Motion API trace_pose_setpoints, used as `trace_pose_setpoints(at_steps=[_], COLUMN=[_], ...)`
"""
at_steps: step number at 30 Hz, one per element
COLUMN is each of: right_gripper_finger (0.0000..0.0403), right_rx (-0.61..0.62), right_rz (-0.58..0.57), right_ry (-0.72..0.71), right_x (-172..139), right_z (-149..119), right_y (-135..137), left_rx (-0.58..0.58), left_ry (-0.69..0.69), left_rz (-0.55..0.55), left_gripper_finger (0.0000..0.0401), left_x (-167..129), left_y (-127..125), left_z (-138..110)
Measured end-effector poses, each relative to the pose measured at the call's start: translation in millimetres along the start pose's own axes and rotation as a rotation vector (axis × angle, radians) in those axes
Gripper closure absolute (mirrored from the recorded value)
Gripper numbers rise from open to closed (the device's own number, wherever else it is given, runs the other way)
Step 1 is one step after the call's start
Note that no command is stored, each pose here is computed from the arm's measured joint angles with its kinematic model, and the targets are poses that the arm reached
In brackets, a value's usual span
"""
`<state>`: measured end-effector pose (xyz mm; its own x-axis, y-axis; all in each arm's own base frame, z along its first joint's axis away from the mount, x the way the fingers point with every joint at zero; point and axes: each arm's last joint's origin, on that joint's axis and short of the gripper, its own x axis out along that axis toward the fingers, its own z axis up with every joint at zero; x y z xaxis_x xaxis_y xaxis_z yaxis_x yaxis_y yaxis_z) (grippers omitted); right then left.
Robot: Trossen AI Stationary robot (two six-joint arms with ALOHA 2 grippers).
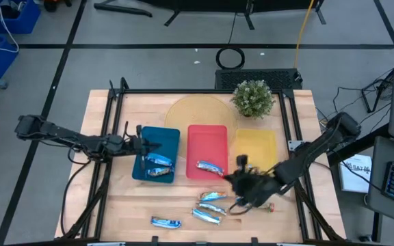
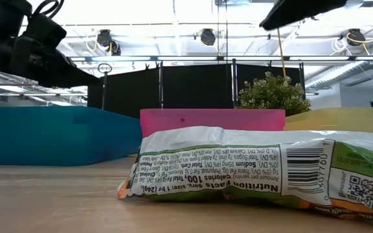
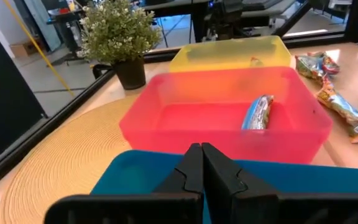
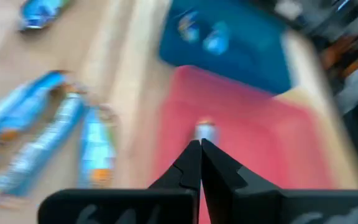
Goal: Pick and place Granola Bars by type
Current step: Put the yellow granola bar into the red bin
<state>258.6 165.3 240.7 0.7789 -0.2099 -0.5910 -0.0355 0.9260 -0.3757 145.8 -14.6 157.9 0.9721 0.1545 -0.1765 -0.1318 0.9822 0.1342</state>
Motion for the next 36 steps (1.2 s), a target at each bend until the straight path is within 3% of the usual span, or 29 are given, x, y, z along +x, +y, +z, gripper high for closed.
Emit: trace_pose_setpoints(at_steps=[6, 11, 15, 21, 36], right_gripper_finger=[0.0318, 0.0229, 0.0194, 0.0190, 0.0217], right_rx=[0.092, 0.049, 0.019, 0.051, 0.030], right_rz=[0.200, 0.216, 0.231, 0.193, 0.200], right_ry=[0.114, 0.139, 0.274, 0.357, 0.268], right_x=[32.1, 40.3, 42.5, 42.4, 61.0], right_z=[20.2, 21.1, 4.7, -7.1, -34.0], right_y=[40.3, 63.5, 69.4, 67.3, 70.7], left_rx=[-0.023, -0.047, -0.020, 0.033, 0.028], left_ry=[-0.005, -0.008, -0.010, -0.018, -0.026], left_rz=[-0.018, -0.043, -0.056, -0.062, -0.085], left_gripper_finger=[0.0371, 0.0354, 0.0353, 0.0352, 0.0352], left_x=[-0.6, -1.6, -2.0, -1.9, -1.7], left_y=[-2.3, -5.7, -7.3, -8.1, -8.7], left_z=[0.6, 0.9, 1.1, 3.4, 5.5])
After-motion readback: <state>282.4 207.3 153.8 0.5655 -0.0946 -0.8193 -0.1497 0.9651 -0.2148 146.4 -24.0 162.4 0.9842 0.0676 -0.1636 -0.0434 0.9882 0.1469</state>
